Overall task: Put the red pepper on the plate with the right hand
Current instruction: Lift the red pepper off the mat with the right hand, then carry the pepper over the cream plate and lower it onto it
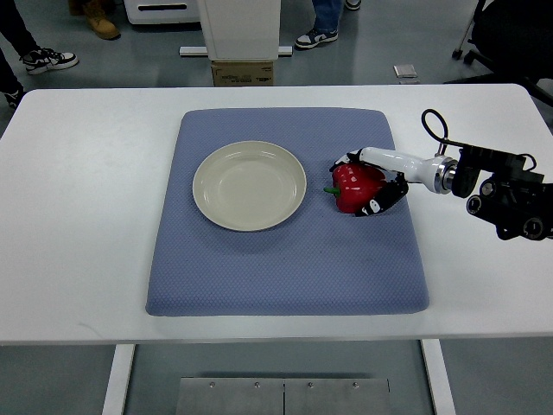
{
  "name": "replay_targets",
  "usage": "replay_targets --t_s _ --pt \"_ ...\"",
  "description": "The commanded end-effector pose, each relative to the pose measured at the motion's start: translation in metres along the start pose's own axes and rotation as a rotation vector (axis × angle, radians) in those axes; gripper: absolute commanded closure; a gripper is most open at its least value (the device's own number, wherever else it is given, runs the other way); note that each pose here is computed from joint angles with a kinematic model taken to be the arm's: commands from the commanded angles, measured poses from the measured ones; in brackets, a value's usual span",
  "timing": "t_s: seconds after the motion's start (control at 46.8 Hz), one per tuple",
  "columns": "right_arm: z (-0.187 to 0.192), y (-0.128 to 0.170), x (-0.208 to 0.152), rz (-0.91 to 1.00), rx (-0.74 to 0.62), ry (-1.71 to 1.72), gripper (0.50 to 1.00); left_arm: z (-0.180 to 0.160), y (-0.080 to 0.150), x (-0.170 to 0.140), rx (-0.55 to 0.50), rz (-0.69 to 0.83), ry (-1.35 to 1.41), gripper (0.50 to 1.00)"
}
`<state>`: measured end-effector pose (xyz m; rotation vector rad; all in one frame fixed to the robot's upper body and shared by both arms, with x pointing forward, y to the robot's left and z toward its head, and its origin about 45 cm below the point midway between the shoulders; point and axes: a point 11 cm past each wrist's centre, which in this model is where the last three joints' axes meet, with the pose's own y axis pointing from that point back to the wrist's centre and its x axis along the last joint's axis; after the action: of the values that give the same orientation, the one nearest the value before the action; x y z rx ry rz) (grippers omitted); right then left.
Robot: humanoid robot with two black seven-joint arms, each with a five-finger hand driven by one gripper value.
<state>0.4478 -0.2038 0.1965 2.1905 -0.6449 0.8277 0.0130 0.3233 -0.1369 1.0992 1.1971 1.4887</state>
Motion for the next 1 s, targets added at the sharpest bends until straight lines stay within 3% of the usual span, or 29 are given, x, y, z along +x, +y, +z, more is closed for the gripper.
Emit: replay_targets --t_s 0.0,0.128,0.235,0.256,0.577,0.983 --pt "0.0 0.0 -0.001 -0.002 0.001 -0.001 0.663 0.0 0.0 0.0 0.0 0.0 0.0 0.5" --pt "0.0 0.0 0.0 -0.002 0.0 0.001 0.803 0.0 0.0 0.0 0.0 0.0 0.0 0.5" --pt "-0.001 0.0 0.002 0.002 0.0 0.003 0.99 0.0 0.0 0.0 0.0 0.0 0.0 0.5" --pt "-0.001 0.0 0.002 0.002 0.0 0.003 1.0 0.0 0.0 0.0 0.0 0.0 0.0 0.5" --pt "-0.006 -0.001 0.012 0.026 0.007 0.004 1.0 0.0 0.0 0.0 0.0 0.0 0.0 0.5" --pt "-0.043 -0.007 0.066 0.139 0.038 0.019 1.0 0.0 0.0 0.0 0.0 0.0 0.0 0.5"
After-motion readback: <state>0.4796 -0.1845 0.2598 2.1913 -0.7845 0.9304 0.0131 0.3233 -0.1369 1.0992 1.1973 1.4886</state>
